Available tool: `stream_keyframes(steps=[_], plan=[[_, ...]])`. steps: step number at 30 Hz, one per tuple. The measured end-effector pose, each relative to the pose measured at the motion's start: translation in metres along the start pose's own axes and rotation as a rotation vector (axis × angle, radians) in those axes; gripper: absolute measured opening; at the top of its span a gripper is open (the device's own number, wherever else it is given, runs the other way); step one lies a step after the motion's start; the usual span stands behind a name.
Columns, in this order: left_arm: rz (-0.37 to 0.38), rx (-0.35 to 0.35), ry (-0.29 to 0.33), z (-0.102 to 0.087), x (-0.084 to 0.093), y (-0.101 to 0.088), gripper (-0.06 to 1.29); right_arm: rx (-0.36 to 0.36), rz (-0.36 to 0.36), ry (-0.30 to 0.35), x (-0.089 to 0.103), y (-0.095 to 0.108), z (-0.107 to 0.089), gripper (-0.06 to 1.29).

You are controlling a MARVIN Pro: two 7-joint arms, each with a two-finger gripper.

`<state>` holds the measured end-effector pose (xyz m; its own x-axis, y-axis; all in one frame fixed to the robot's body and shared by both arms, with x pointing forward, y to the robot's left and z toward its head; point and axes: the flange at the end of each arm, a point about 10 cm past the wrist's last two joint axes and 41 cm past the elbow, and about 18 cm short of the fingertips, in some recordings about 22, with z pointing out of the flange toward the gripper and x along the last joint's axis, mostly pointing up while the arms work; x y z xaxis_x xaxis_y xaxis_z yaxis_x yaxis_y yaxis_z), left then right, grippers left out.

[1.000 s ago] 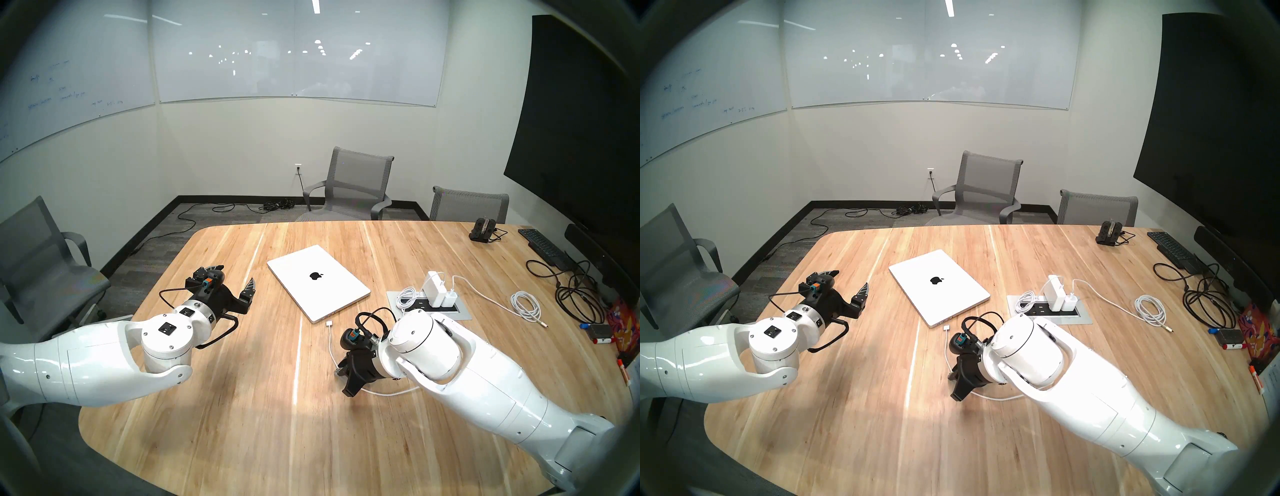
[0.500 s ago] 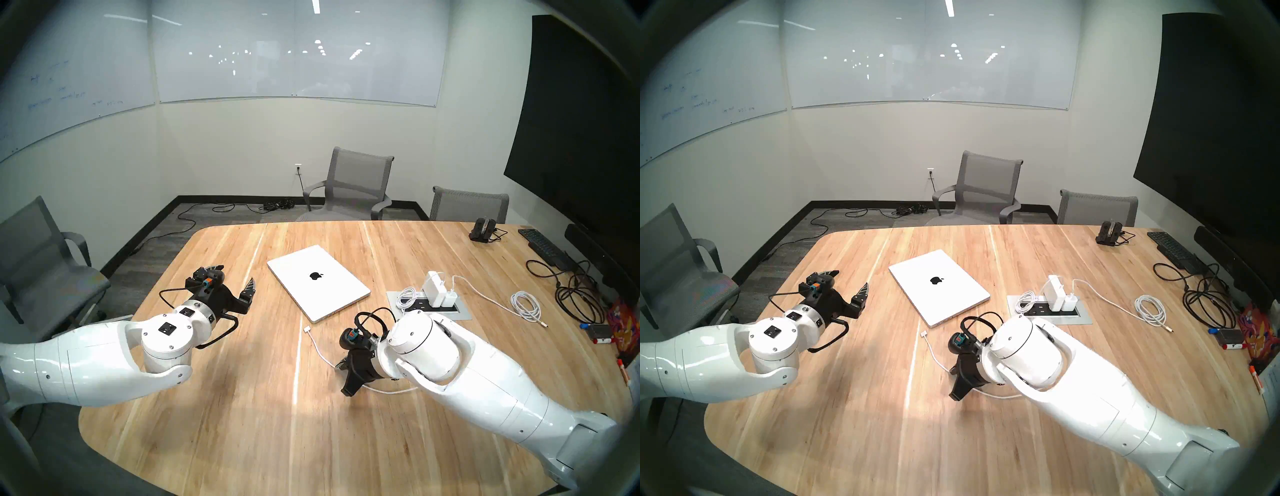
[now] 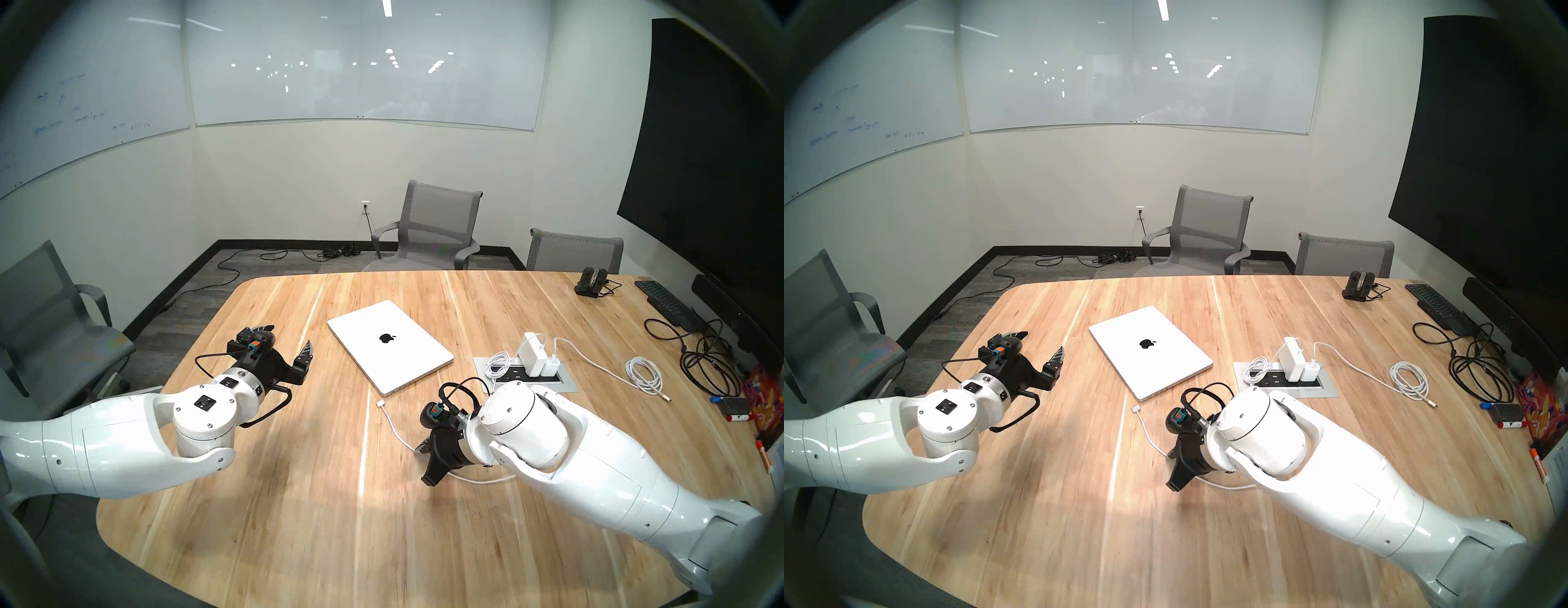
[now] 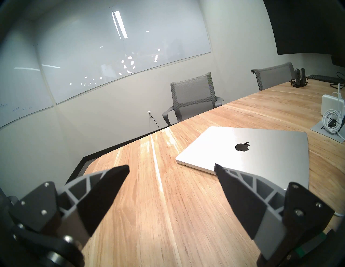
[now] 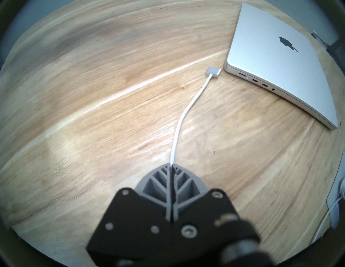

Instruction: Plug the charging cable into the port of a MacBook

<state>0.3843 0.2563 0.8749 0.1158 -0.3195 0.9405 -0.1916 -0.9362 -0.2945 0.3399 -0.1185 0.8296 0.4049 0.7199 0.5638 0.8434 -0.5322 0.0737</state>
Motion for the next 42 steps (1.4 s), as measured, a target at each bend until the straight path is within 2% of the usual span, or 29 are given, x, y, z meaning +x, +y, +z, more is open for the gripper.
stream_keyframes(steps=[9,21,35,42], plan=[[0.0,0.0,0.0,0.0,0.0,0.0,1.21,-0.009,0.008,0.009,-0.003,0.004,-0.016,-0.02],[0.0,0.0,0.0,0.0,0.0,0.0,1.21,0.002,0.027,0.005,-0.007,0.005,-0.027,-0.02],[0.0,0.0,0.0,0.0,0.0,0.0,1.21,0.003,0.063,-0.046,-0.018,0.012,-0.012,-0.02],[0.0,0.0,0.0,0.0,0.0,0.0,1.21,-0.004,0.069,-0.047,-0.015,0.015,-0.009,-0.02]])
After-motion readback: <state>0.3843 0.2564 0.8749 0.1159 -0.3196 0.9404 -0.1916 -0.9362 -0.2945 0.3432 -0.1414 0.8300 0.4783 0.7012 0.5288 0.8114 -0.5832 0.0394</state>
